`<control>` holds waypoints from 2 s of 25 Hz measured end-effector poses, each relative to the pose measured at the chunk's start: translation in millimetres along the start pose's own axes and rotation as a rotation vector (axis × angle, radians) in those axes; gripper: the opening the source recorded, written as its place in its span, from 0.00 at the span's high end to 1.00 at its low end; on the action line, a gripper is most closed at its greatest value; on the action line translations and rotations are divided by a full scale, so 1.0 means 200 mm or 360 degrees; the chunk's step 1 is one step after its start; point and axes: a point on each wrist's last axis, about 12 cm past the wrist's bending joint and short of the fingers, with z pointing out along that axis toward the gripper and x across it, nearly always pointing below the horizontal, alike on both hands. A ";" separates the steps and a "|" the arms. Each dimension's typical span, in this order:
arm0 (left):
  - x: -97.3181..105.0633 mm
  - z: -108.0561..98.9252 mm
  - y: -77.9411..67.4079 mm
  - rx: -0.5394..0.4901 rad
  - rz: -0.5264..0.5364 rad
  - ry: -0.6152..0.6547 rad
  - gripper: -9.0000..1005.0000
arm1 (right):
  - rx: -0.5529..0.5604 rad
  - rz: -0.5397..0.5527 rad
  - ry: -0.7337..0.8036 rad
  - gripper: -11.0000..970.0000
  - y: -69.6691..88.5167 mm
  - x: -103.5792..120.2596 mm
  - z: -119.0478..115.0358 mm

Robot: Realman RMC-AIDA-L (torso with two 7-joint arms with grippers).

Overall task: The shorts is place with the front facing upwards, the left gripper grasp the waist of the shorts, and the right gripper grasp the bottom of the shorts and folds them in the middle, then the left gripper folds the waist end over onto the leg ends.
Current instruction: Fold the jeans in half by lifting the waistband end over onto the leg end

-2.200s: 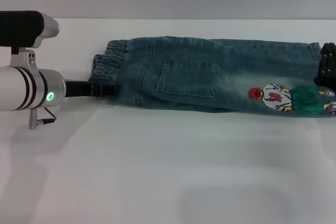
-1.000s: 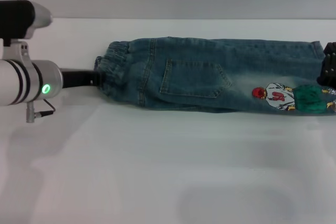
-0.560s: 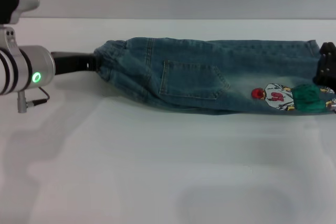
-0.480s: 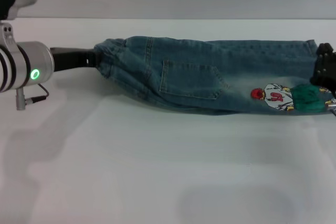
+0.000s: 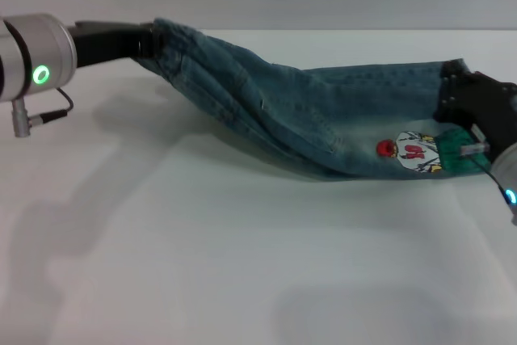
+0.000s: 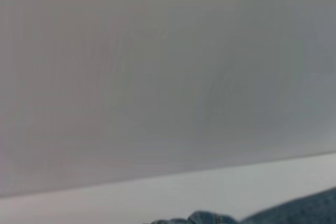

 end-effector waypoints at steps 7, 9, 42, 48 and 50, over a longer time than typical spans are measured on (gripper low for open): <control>-0.09 -0.08 -0.07 0.0047 0.0054 -0.0084 0.89 | -0.0145 0.0061 0.0084 0.99 0.09 0.01 0.12; -0.11 -0.09 -0.10 0.0066 0.0073 -0.0105 0.89 | -0.0186 0.0055 0.0114 0.99 0.12 0.02 0.15; -0.23 -0.21 -0.30 0.0209 0.0208 -0.0252 0.90 | -0.0542 0.0166 0.0307 0.99 0.37 0.01 0.28; -0.24 -0.21 -0.31 0.0217 0.0213 -0.0264 0.90 | -0.0328 0.0259 0.0328 0.99 0.19 0.08 0.21; -0.25 -0.21 -0.31 0.0222 0.0218 -0.0272 0.90 | -0.0325 0.0263 0.0339 0.99 0.19 0.09 0.20</control>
